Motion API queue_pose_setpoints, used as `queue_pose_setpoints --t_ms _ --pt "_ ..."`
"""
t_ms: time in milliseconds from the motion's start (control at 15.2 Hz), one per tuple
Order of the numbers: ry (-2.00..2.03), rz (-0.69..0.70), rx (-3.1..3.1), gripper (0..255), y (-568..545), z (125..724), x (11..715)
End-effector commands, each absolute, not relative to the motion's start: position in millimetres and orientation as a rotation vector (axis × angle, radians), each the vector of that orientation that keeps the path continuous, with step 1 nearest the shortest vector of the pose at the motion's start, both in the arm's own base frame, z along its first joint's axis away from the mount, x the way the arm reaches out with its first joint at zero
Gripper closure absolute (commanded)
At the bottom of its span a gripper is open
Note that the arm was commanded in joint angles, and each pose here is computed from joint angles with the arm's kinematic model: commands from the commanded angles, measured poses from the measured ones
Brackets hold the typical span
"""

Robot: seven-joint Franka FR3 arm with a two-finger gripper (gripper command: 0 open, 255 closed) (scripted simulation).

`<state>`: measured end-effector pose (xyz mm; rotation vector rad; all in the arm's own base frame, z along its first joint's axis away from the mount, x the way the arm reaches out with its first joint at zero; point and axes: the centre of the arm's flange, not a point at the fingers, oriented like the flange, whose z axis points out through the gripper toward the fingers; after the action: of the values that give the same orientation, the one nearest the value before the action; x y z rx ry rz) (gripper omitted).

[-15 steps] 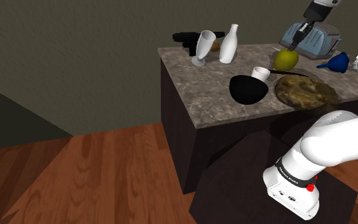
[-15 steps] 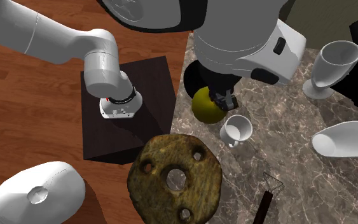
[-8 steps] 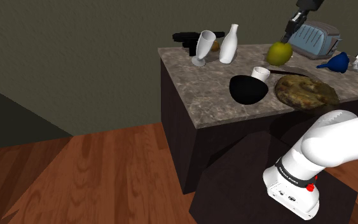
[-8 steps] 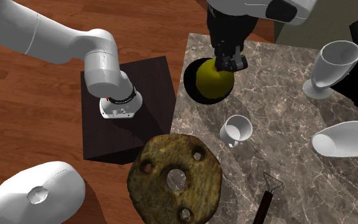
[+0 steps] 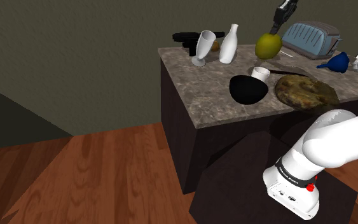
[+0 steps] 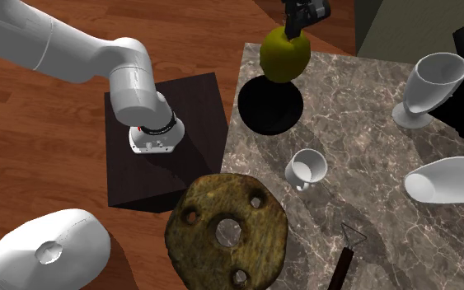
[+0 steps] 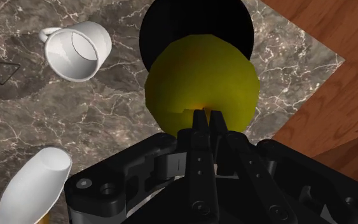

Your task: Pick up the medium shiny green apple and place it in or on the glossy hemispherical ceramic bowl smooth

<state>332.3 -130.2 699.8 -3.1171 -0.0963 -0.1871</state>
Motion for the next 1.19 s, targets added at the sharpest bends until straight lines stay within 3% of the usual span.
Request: queue_pose_setpoints --t_ms 0,1122 --pt "-0.095 -0.187 -3.117 255 -124.6 692.6 334.4" --pt "-0.095 -0.187 -3.117 255 -124.6 602.8 334.4"
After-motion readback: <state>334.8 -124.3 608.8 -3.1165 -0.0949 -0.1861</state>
